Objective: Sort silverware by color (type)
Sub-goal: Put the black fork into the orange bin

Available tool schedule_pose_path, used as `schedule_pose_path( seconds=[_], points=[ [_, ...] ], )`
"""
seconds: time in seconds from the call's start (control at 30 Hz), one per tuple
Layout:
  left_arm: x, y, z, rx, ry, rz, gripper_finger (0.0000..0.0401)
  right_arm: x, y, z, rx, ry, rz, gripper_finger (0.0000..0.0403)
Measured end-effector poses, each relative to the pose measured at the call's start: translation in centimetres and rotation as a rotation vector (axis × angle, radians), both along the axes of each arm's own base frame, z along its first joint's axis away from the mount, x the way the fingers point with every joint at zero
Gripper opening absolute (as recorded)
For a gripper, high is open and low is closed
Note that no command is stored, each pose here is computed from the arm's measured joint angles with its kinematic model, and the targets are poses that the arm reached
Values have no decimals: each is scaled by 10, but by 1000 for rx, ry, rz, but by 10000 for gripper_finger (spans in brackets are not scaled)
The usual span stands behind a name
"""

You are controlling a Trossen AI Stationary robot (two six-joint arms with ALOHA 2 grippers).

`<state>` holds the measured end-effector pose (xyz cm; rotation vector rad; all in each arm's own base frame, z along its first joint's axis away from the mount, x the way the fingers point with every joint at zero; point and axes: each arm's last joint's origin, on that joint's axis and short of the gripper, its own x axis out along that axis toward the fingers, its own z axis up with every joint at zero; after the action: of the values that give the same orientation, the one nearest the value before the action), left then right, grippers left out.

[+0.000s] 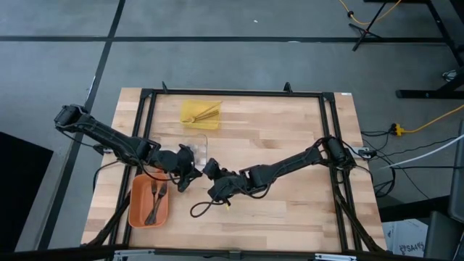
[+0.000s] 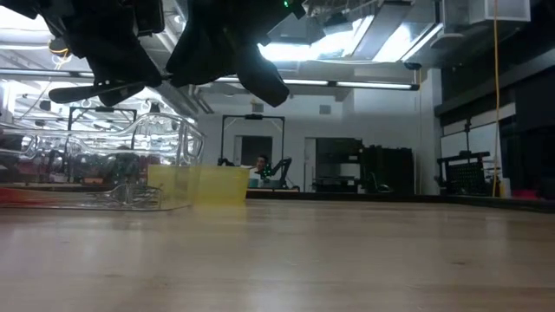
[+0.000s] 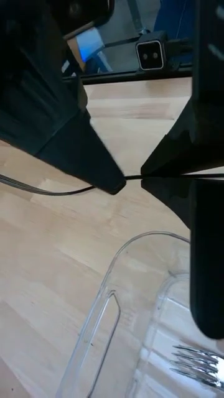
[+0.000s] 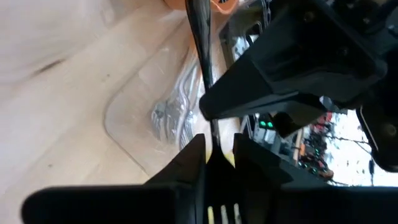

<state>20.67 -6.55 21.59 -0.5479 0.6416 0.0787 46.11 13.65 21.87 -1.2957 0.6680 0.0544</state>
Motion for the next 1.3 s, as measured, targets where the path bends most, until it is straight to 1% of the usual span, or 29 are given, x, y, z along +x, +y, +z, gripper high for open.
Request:
schedule_pose_path(
  seconds=[0.1,0.23,0.33,0.5,0.6,0.7,0.77,0.83,0.9,1.03,1.17,1.23,1.3],
  points=[
    [-3,1,5,-26,-19,-2,0,-3,5,2,-29,-11,-29,83],
    [-14,4,13,-122,-15,35,0,-12,12,9,-50,6,-43,81],
    [-28,6,19,-250,35,67,0,-19,15,16,-37,22,-56,79],
    [-52,4,27,-530,138,119,0,-33,11,27,27,60,-107,79],
    [-64,1,33,-674,186,116,0,-37,8,24,41,102,-138,79],
    [-74,-3,40,-786,211,83,0,-41,7,21,39,141,-155,79],
    [-80,-6,43,-843,234,61,0,-44,6,19,40,168,-170,79],
    [-85,-9,44,-881,274,43,0,-46,5,17,50,185,-191,79],
    [-90,-13,43,-915,348,28,0,-48,4,16,58,198,-208,79],
    [-103,-20,35,-962,593,8,0,-50,4,14,54,221,-217,79],
    [-117,-21,25,-946,838,63,0,-51,5,14,66,239,-205,79],
    [-123,-21,21,-925,921,113,0,-51,5,13,69,239,-202,79],
    [-127,-20,18,-896,967,165,0,-51,5,14,69,239,-202,79]
  ],
)
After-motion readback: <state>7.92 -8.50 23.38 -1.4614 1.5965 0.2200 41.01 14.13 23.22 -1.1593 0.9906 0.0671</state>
